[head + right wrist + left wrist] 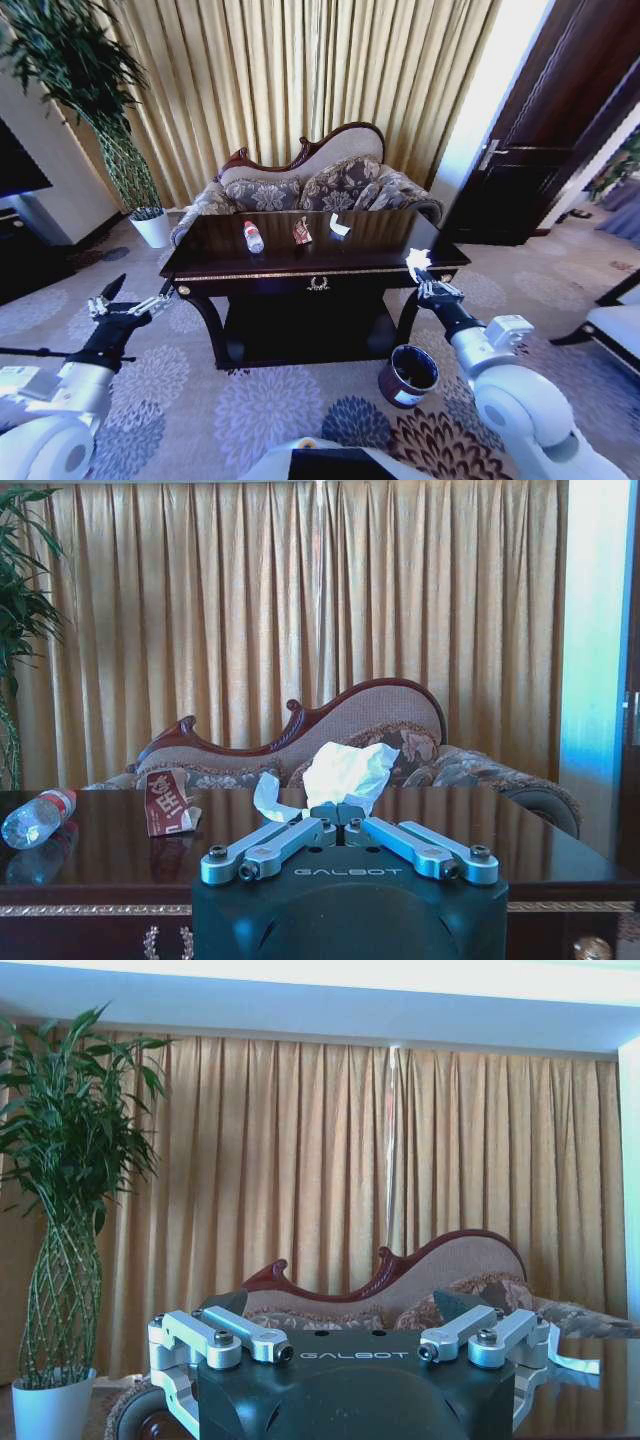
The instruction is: Move to the front of the table and place the trash on the table into the trash bin.
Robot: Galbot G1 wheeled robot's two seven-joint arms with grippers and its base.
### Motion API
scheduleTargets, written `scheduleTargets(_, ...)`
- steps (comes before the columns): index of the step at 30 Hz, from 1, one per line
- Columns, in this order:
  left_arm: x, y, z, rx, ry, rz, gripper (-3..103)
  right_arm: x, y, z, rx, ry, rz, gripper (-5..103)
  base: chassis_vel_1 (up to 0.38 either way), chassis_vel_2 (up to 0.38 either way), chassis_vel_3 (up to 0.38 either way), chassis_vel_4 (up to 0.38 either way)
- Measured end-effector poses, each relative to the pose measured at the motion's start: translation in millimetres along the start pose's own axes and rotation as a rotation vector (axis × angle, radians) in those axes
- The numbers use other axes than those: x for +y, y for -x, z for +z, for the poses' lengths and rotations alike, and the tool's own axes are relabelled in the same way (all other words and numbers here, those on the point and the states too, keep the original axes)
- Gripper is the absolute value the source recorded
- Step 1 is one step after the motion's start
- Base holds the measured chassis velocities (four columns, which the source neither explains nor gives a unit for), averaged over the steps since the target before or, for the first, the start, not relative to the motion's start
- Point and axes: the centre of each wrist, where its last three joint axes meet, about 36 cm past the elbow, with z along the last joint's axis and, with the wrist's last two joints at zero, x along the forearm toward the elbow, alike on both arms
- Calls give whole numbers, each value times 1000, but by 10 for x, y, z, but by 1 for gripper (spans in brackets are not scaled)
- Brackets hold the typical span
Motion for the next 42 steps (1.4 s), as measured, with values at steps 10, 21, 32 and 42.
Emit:
scheduleTargets(10,-2,10,21,-1,-7,0,100,-48,11,208,57,-8,44,0,9,-15,-8,18)
scheduleTargets(21,40,13,85,-1,-13,-11,100,-520,373,1344,316,7,196,0,0,0,0,0)
scheduleTargets(32,38,37,79,-10,-11,1,100,-1202,1146,2485,527,-12,353,0,0,0,0,0)
scheduleTargets(42,37,39,93,-6,-15,3,100,-1423,1586,3046,646,-67,427,0,0,0,0,0)
